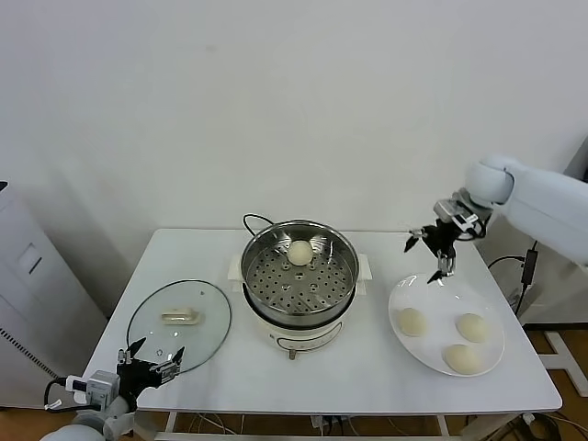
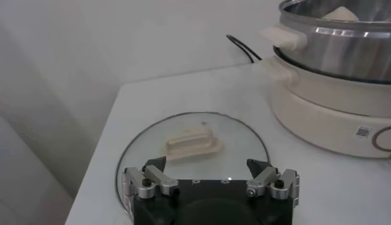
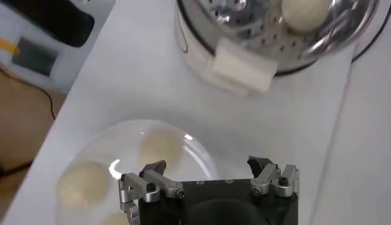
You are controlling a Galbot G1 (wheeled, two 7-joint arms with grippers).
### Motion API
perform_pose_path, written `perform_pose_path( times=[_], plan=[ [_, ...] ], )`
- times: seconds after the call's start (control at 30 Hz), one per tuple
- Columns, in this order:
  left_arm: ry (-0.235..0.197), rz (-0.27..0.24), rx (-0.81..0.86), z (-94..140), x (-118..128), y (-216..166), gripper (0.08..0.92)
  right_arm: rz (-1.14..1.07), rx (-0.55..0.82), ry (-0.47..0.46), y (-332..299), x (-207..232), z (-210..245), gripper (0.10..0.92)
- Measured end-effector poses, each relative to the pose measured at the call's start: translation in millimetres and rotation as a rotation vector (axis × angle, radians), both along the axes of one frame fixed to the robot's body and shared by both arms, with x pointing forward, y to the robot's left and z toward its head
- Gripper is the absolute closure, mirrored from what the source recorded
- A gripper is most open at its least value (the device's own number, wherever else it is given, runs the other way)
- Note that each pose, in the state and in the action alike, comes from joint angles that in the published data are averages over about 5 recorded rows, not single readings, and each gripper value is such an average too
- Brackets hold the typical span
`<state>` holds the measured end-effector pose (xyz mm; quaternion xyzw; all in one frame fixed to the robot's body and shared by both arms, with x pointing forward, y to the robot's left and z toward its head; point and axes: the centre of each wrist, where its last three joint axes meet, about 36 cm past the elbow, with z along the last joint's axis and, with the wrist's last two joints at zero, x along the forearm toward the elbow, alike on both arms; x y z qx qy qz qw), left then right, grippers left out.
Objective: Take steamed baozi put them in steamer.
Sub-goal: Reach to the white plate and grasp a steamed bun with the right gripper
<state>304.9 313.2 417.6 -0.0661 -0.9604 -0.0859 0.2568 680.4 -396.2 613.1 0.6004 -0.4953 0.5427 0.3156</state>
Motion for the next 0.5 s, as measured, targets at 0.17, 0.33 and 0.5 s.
perform_pose_path(
  times=[0.17,0.33,0.5],
  plan=[
    [0.0,0.001,-0.001,0,0,0,0.177,-0.054,0.011,0.037,-7,-7,-34,0.2],
    [-0.001,0.003,0.001,0,-1,1,0.177,-0.086,0.012,0.069,-9,-12,-65,0.2],
    [-0.001,0.003,0.001,1,-1,0,0.177,-0.109,0.008,0.093,-12,-17,-92,0.2]
  ],
)
